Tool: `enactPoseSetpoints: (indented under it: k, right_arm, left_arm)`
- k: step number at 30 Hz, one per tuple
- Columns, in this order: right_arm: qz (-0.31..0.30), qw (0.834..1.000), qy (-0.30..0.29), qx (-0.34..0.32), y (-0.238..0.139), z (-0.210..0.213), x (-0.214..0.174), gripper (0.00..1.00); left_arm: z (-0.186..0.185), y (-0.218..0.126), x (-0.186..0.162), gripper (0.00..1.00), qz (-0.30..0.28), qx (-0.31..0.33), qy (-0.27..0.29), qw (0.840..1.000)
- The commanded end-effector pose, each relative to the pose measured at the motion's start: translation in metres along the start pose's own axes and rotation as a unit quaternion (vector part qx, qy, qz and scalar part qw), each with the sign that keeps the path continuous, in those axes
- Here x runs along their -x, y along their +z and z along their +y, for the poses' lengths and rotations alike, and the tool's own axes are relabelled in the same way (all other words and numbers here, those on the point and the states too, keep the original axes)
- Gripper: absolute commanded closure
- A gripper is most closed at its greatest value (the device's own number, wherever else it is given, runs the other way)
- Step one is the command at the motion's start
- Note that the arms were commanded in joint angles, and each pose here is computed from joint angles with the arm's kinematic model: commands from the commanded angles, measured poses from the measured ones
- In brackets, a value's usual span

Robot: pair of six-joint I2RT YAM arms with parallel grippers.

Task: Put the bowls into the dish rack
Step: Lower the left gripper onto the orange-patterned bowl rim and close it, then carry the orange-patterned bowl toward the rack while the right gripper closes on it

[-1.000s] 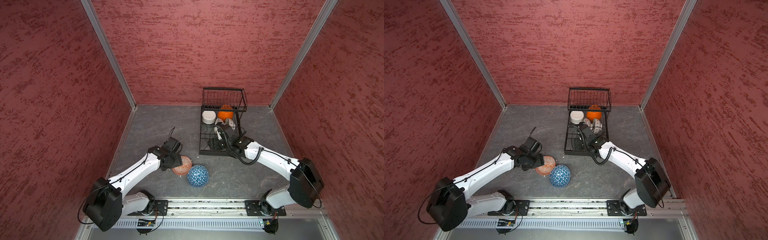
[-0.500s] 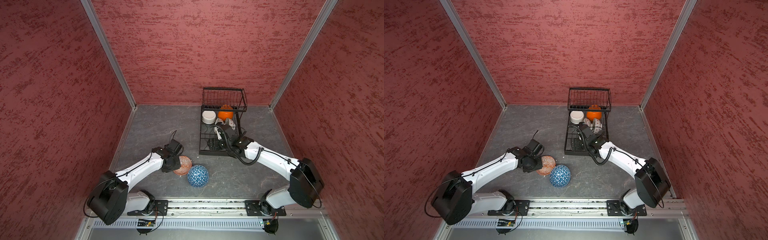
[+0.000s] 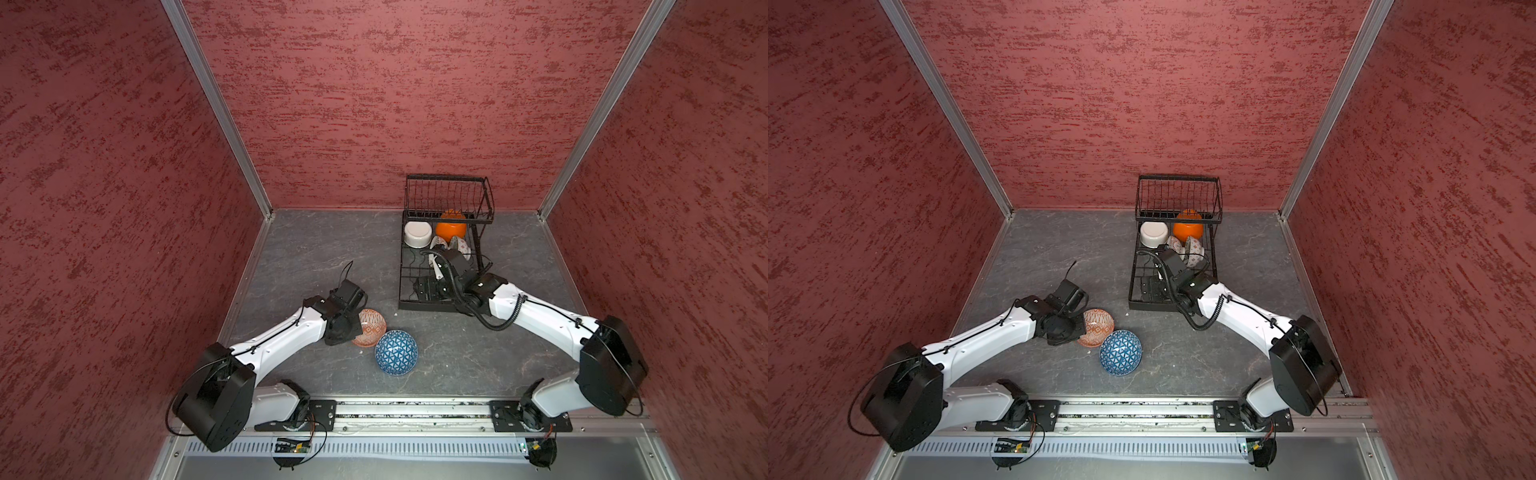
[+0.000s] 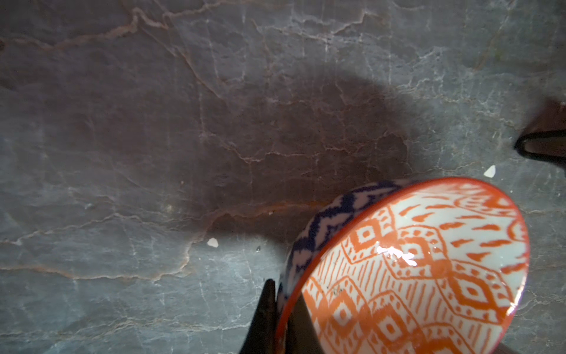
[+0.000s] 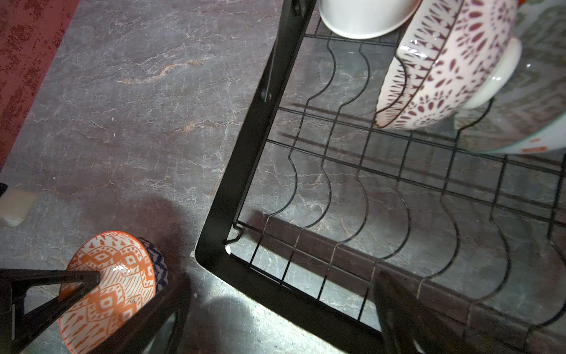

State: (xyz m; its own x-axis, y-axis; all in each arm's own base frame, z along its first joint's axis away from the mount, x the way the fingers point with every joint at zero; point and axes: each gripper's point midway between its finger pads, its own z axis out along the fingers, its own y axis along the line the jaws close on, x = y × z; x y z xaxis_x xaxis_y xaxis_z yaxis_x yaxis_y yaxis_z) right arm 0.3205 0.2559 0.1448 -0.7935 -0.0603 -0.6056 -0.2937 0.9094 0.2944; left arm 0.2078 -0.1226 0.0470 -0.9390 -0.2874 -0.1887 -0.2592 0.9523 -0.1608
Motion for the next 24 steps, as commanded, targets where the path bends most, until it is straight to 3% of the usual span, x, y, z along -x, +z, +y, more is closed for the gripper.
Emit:
enactPoseSetpoints:
  k: [1,16,24]
  right_arm:
    - [0.000,1.000,0.003,0.015,0.002,0.008,0.001,0.05]
    - [-0.003,0.999,0.001,0.040,-0.001,0.026,0.011,0.07]
    - [-0.015,0.992,0.008,0.122,-0.021,0.064,0.028,0.09]
  left_arm:
    - [0.009,-0.004,0.005,1.00,-0.020,0.020,0.001,1.000]
    - [0.004,-0.065,0.044,1.00,-0.147,-0.027,-0.010,0.989]
    - [-0.031,-0.097,0.067,1.00,-0.202,-0.074,0.012,0.977]
